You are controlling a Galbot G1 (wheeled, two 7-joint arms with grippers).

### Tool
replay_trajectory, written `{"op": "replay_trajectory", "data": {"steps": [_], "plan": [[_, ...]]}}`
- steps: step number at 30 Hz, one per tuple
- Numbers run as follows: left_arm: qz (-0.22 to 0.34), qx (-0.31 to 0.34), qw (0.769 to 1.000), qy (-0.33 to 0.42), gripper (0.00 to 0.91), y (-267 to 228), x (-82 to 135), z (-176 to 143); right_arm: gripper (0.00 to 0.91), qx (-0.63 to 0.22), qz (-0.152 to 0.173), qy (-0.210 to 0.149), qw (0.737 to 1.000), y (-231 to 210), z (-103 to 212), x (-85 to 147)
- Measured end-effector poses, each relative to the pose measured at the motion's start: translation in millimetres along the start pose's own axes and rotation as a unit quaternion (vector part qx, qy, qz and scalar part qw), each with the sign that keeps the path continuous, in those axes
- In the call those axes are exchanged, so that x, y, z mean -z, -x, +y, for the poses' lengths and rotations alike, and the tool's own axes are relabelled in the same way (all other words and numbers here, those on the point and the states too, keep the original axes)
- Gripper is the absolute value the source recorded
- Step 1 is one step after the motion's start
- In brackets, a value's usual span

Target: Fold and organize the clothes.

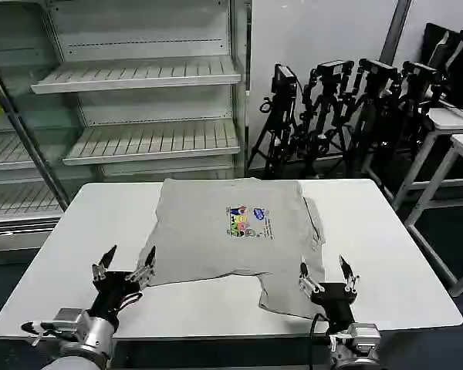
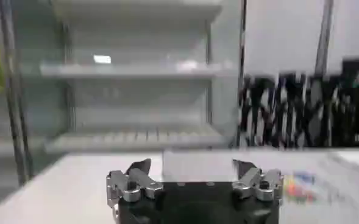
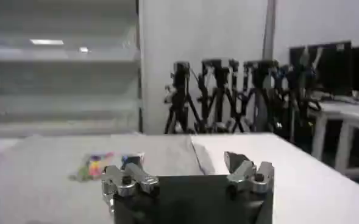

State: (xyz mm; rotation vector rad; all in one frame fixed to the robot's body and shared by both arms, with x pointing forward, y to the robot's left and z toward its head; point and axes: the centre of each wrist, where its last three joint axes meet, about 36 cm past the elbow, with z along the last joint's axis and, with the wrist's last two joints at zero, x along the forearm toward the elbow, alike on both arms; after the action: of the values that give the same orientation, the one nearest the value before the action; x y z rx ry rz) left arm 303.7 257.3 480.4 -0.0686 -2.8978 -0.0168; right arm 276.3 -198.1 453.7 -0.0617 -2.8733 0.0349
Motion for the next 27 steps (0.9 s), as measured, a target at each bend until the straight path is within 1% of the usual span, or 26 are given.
{"op": "replay_trajectory", "data": {"steps": [6,7,8,9,10,11,12,13,14,22,27], "plan": [[0.055,0.001,0.998,0.0,0.907,16,-18,5,0.907,0.005,0.042,0.002,0.999,-2,4,-13],[0.062,0.002,0.998,0.0,0.907,19,-20,6,0.846,0.006,0.049,0.002,0.999,-2,5,-15],[0.069,0.003,0.998,0.001,0.907,21,-23,7,0.766,0.007,0.056,0.004,0.998,-3,6,-17],[0.075,0.004,0.997,0.001,0.907,23,-25,8,0.635,0.007,0.061,0.004,0.998,-3,7,-19],[0.081,0.004,0.997,0.001,0.907,26,-28,8,0.554,0.008,0.066,0.005,0.998,-3,7,-20],[0.086,0.004,0.996,0.002,0.04,28,-30,9,0.383,0.009,0.071,0.007,0.997,-4,8,-22],[0.09,0.003,0.996,0.001,0.03,29,-31,9,0.282,0.011,0.074,0.008,0.997,-5,9,-22],[0.094,0.002,0.996,0.0,0.03,31,-33,9,0.02,0.012,0.077,0.009,0.997,-6,10,-23],[0.098,0.001,0.995,-0.001,0.03,32,-34,9,0.0,0.014,0.08,0.011,0.997,-6,11,-24],[0.122,-0.003,0.993,-0.005,0.03,38,-43,12,0.0,0.024,0.093,0.025,0.995,-11,18,-27],[0.129,-0.004,0.992,-0.011,0.03,38,-45,14,0.0,0.03,0.094,0.034,0.995,-14,20,-27]]}}
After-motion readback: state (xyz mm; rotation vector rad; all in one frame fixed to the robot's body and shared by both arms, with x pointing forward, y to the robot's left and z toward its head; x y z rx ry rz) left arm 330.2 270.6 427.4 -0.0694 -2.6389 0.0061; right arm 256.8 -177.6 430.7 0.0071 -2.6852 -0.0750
